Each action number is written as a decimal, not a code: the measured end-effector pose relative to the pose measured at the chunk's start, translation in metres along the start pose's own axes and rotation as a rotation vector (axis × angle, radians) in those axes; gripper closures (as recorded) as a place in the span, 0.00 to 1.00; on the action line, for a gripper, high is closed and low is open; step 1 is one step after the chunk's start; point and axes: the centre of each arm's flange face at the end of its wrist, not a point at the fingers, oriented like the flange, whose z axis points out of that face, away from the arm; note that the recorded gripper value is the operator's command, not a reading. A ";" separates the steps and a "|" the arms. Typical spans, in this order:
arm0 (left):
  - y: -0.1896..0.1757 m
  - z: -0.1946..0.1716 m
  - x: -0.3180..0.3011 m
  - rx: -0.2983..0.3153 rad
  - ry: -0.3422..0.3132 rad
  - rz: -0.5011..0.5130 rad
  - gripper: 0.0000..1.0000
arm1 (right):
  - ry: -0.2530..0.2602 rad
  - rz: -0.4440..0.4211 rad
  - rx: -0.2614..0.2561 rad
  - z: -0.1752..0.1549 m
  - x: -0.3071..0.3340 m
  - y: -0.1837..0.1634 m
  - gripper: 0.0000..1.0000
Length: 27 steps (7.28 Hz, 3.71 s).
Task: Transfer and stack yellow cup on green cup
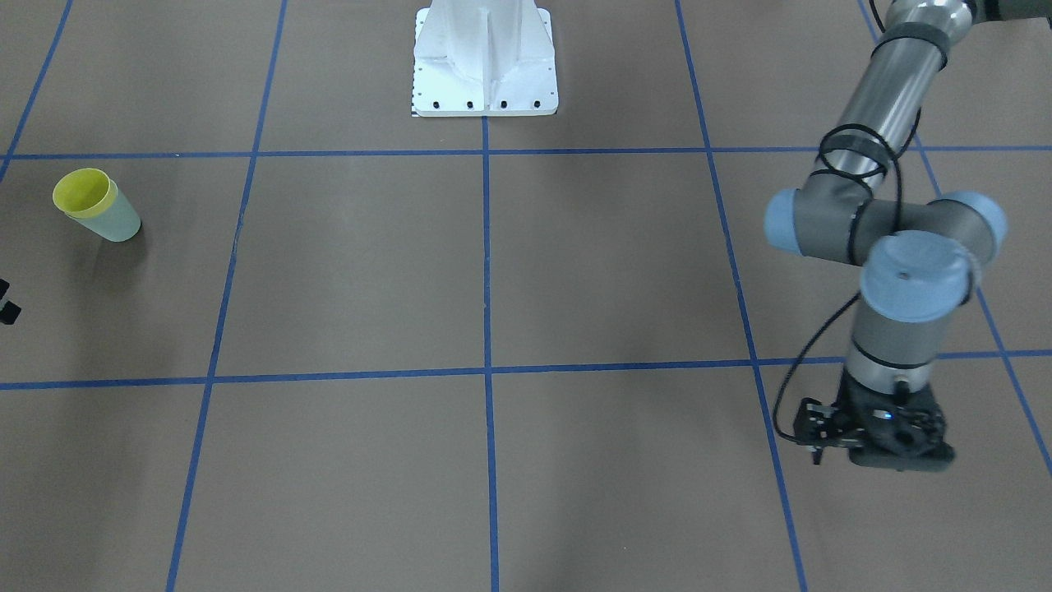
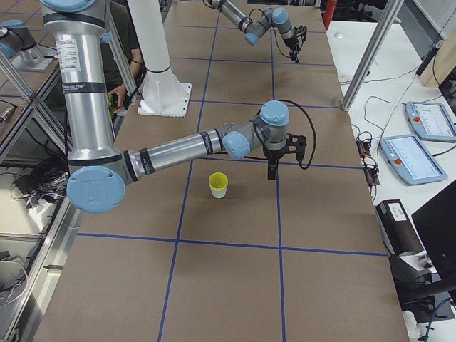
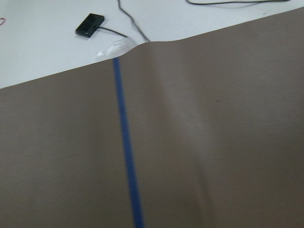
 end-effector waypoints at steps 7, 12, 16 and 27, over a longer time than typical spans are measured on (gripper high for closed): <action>0.088 -0.059 -0.293 -0.259 0.291 0.039 0.00 | -0.015 0.033 -0.110 -0.053 0.032 -0.076 0.00; 0.163 -0.083 -0.286 -0.260 0.326 -0.131 0.00 | 0.060 0.018 -0.057 -0.065 0.063 -0.025 0.00; 0.170 -0.089 -0.282 -0.252 0.337 -0.130 0.00 | 0.052 0.002 -0.062 -0.062 0.056 -0.017 0.00; 0.167 -0.098 -0.272 -0.238 0.379 -0.127 0.00 | 0.008 -0.057 -0.091 -0.048 0.018 -0.015 0.00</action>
